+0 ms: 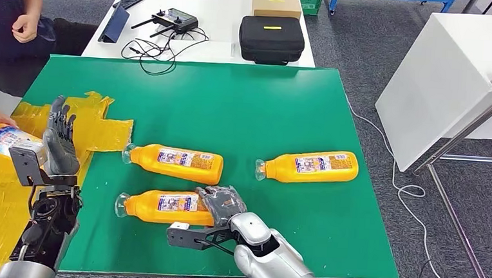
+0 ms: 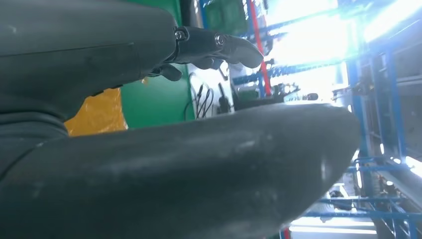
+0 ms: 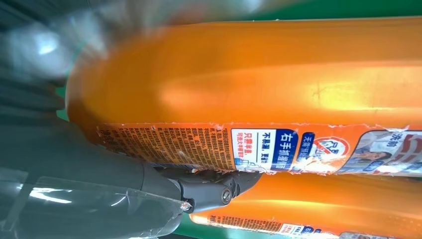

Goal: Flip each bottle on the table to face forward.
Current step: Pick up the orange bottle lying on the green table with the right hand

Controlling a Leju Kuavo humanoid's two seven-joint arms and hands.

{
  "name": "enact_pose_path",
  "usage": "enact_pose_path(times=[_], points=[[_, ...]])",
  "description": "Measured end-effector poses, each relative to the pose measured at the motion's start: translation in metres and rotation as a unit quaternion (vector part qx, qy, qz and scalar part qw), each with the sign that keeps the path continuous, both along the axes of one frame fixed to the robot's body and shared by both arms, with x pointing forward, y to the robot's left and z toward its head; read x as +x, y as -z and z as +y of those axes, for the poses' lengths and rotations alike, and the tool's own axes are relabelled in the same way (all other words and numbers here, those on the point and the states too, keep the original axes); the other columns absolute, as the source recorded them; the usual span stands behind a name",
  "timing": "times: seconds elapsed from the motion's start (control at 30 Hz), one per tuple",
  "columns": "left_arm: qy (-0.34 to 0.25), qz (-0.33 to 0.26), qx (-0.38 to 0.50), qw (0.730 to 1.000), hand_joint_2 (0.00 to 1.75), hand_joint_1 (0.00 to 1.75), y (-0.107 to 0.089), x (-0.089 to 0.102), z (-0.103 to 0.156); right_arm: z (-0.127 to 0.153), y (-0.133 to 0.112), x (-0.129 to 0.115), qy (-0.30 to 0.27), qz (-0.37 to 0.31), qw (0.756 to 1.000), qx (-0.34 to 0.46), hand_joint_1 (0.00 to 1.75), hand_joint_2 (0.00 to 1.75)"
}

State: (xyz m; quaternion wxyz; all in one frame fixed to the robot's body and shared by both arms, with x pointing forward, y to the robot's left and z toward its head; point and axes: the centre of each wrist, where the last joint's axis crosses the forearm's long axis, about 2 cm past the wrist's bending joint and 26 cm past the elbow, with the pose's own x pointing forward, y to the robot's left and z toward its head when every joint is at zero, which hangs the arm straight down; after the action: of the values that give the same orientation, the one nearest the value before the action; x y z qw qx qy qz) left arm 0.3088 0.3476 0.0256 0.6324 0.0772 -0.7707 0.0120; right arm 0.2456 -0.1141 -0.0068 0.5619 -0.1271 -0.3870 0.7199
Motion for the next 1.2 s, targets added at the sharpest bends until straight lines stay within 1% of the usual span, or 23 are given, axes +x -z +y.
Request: enact_pose_path(times=[0.23, 0.3, 0.37, 0.47, 0.53, 0.6, 0.67, 0.8, 0.97, 1.1, 1.2], points=[[0.005, 0.010, -0.010, 1.000, 0.00, 0.00, 0.004, -0.002, -0.004, 0.001, 0.000, 0.000, 0.002, 0.000, 1.000, 0.003, 1.75, 1.75], [0.009, 0.012, -0.017, 1.000, 0.87, 0.00, 0.005, -0.003, -0.005, 0.001, 0.000, 0.000, 0.006, -0.002, 1.000, 0.014, 1.75, 1.75], [0.020, 0.018, -0.038, 0.999, 1.75, 0.00, 0.008, -0.003, -0.006, -0.001, 0.000, 0.000, 0.022, -0.005, 0.998, 0.057, 1.75, 1.75], [0.042, 0.035, -0.094, 0.994, 1.75, 0.00, 0.015, -0.009, -0.007, -0.005, 0.001, -0.003, 0.069, -0.010, 0.983, 0.167, 1.75, 1.75], [0.050, 0.040, -0.131, 0.989, 1.75, 0.00, 0.021, -0.016, -0.007, -0.007, -0.001, -0.007, 0.103, -0.020, 0.964, 0.243, 1.75, 1.75], [0.045, 0.039, -0.164, 0.985, 1.75, 0.00, 0.028, -0.026, -0.006, -0.012, -0.010, -0.007, 0.133, -0.048, 0.940, 0.311, 1.75, 1.75], [0.031, 0.035, -0.192, 0.980, 1.75, 0.00, 0.034, -0.037, -0.003, -0.019, -0.022, -0.006, 0.154, -0.081, 0.919, 0.353, 1.75, 1.75], [0.009, 0.028, -0.221, 0.975, 1.75, 0.00, 0.040, -0.053, -0.002, -0.036, -0.039, -0.008, 0.182, -0.128, 0.891, 0.396, 1.75, 1.75], [0.013, 0.027, -0.246, 0.969, 1.75, 0.00, 0.042, -0.064, -0.006, -0.046, -0.048, -0.010, 0.198, -0.158, 0.870, 0.423, 1.75, 1.75], [0.032, 0.026, -0.266, 0.963, 1.75, 0.00, 0.041, -0.069, -0.023, -0.043, -0.054, 0.001, 0.203, -0.170, 0.864, 0.428, 1.75, 1.75], [0.061, 0.025, -0.285, 0.956, 1.75, 0.00, 0.036, -0.067, -0.046, -0.033, -0.059, 0.019, 0.203, -0.176, 0.867, 0.420, 1.75, 1.75]])
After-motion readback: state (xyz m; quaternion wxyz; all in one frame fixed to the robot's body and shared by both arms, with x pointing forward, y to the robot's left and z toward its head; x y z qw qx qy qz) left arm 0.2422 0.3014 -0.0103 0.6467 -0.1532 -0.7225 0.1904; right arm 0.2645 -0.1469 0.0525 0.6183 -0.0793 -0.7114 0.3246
